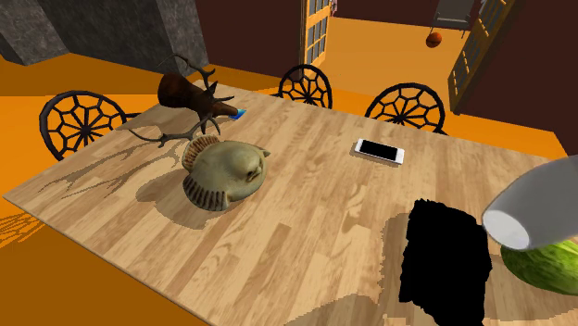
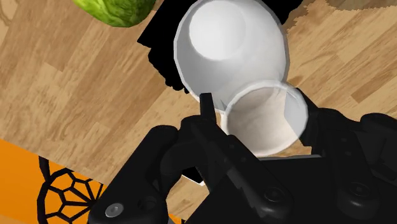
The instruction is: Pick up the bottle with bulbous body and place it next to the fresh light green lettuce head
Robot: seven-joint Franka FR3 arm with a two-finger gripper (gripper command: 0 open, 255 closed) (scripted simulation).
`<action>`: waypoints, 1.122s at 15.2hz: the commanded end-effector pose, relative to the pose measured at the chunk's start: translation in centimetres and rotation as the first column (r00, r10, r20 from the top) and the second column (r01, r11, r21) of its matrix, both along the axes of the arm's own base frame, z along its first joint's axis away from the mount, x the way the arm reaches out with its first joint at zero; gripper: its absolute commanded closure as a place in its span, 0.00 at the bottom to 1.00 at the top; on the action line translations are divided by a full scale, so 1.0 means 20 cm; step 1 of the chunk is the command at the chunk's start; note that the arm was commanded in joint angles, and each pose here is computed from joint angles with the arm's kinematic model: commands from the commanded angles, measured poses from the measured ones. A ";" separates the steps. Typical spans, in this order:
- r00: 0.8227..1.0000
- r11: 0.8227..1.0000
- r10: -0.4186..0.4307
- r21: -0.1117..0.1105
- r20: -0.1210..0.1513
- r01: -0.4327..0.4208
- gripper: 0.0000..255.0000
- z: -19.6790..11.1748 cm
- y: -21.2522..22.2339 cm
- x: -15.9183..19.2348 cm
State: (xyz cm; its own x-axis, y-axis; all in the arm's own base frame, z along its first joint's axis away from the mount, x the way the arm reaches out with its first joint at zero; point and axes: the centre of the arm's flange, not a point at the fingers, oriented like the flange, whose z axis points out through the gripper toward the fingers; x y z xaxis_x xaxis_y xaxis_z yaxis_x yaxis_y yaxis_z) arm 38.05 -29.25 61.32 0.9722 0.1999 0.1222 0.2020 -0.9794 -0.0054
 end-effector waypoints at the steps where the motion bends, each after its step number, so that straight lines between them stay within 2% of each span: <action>1: 1.000 1.000 0.002 0.000 0.000 -0.002 1.00 0.00 -0.11 -0.07; 17: 1.000 1.000 0.002 0.000 0.000 -0.002 1.00 0.00 -0.99 -0.65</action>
State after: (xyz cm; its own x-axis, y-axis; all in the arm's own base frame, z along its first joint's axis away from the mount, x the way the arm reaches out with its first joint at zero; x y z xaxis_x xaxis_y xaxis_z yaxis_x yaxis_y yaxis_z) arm 25.70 -47.83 61.26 0.9723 0.1989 0.1225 0.2012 -0.9795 -0.0062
